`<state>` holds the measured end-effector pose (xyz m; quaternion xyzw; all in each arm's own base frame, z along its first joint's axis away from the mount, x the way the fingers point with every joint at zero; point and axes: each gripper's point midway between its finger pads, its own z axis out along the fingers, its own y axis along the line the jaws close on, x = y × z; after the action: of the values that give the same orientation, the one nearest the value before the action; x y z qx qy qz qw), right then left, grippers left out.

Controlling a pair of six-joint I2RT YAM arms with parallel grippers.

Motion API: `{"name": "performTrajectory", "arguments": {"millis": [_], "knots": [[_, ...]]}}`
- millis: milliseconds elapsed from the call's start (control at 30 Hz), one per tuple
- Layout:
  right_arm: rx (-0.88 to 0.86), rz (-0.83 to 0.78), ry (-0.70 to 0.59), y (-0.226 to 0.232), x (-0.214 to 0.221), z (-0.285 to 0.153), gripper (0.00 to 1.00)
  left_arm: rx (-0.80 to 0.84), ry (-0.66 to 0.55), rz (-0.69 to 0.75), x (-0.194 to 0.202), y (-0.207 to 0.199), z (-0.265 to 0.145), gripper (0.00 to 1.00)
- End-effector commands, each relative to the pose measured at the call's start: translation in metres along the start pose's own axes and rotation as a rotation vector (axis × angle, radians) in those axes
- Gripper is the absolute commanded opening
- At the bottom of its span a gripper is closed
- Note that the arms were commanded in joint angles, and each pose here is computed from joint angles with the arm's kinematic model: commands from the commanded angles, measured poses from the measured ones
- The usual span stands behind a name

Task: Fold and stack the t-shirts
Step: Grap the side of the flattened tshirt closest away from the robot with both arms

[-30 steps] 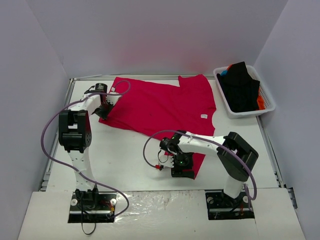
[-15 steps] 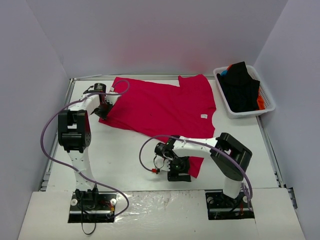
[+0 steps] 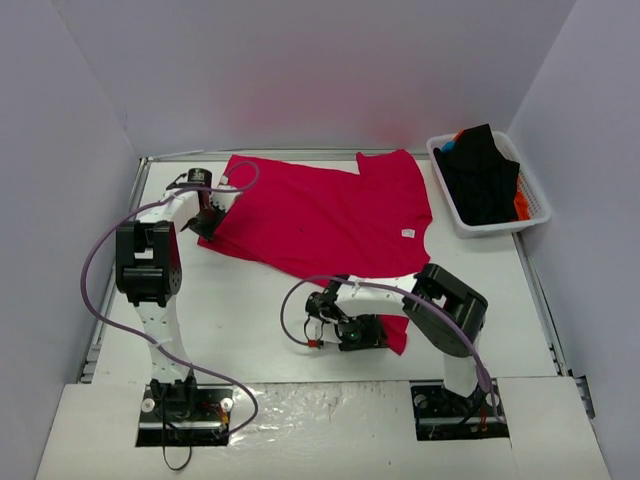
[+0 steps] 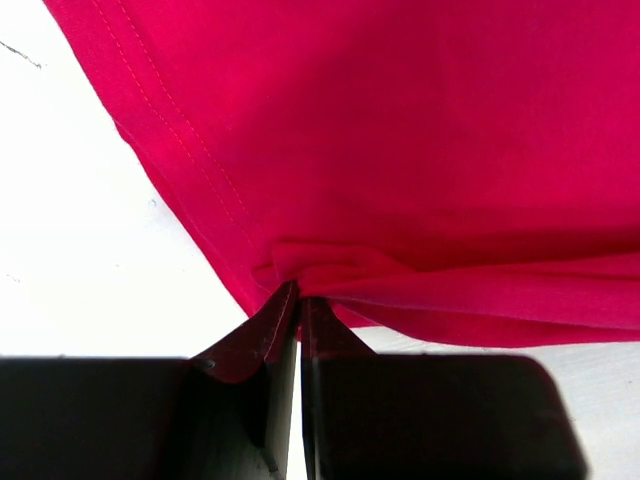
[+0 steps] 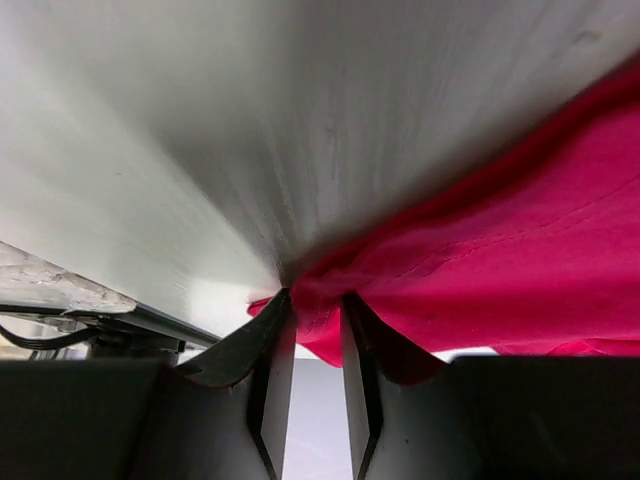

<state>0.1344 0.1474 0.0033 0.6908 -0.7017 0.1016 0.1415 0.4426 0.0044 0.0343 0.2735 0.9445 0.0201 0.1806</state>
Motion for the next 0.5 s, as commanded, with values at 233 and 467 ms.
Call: {"name": "performTrajectory", "arguments": {"millis": [233, 467], "knots": [[-0.065, -0.01, -0.05, 0.017, -0.026, 0.023, 0.0, 0.008, -0.038, -0.008, 0.0, -0.001, -0.018, 0.02], [-0.088, 0.001, -0.113, 0.022, -0.027, -0.003, 0.0, 0.004, -0.066, 0.001, -0.002, -0.004, -0.036, 0.02]]}}
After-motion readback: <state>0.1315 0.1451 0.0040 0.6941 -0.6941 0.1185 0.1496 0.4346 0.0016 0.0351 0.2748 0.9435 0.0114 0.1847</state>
